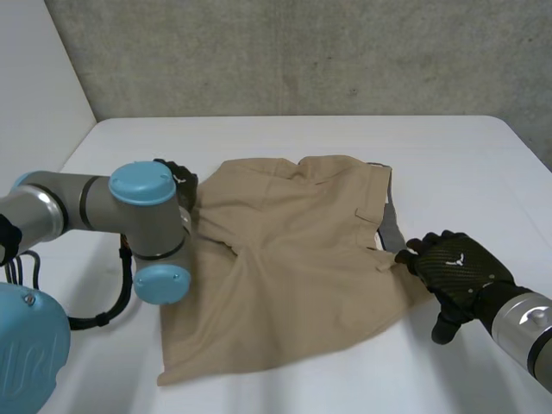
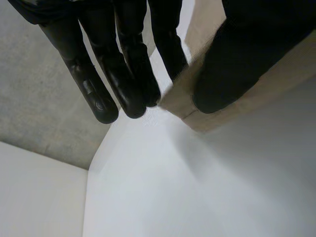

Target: Fold the shorts.

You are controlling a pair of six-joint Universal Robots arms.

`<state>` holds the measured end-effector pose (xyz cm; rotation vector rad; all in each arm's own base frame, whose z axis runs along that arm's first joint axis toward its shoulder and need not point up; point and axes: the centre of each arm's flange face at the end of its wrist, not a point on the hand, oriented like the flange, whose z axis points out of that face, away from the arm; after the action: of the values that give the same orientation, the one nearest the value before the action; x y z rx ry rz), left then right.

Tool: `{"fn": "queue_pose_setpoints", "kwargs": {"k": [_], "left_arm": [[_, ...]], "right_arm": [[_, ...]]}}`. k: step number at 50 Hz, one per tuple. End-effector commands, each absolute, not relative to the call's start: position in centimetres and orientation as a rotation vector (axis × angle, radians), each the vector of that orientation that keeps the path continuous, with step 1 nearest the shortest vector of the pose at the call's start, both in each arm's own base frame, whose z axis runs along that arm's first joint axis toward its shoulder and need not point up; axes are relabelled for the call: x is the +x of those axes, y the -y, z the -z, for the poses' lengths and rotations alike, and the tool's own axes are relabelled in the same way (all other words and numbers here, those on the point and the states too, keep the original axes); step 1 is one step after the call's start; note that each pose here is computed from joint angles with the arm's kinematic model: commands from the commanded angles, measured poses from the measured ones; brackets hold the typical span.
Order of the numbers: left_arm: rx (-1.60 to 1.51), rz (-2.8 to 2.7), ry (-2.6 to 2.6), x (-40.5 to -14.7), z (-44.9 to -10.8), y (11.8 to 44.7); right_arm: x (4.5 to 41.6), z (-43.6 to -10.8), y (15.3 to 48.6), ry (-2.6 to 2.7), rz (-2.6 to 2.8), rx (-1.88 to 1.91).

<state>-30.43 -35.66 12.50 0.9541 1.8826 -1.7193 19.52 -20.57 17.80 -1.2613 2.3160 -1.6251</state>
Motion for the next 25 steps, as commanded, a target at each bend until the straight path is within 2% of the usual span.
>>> {"fn": "queue_pose_setpoints", "kwargs": {"k": [1, 7, 14, 20, 25], "left_arm": [[0.967, 1.738, -1.885, -30.7, -13.9, 34.1], [0.890, 1.790, -1.914, -29.5, -17.0, 32.4], [0.768, 1.902, -2.031, -27.3, -20.9, 27.9], [0.814, 1.785, -2.197, -25.2, -21.3, 22.6], [0.890, 1.681, -2.349, -24.1, -20.8, 18.4]], "right_arm": [[20.1, -17.5, 19.7, -2.259, 1.593, -1.289], [20.2, -17.4, 19.6, -2.211, 1.599, -1.309], [20.4, -16.7, 19.4, -2.165, 1.652, -1.366], [20.6, -16.0, 19.8, -2.114, 1.718, -1.465], [20.9, -14.2, 20.6, -2.138, 1.639, -1.519]]}}
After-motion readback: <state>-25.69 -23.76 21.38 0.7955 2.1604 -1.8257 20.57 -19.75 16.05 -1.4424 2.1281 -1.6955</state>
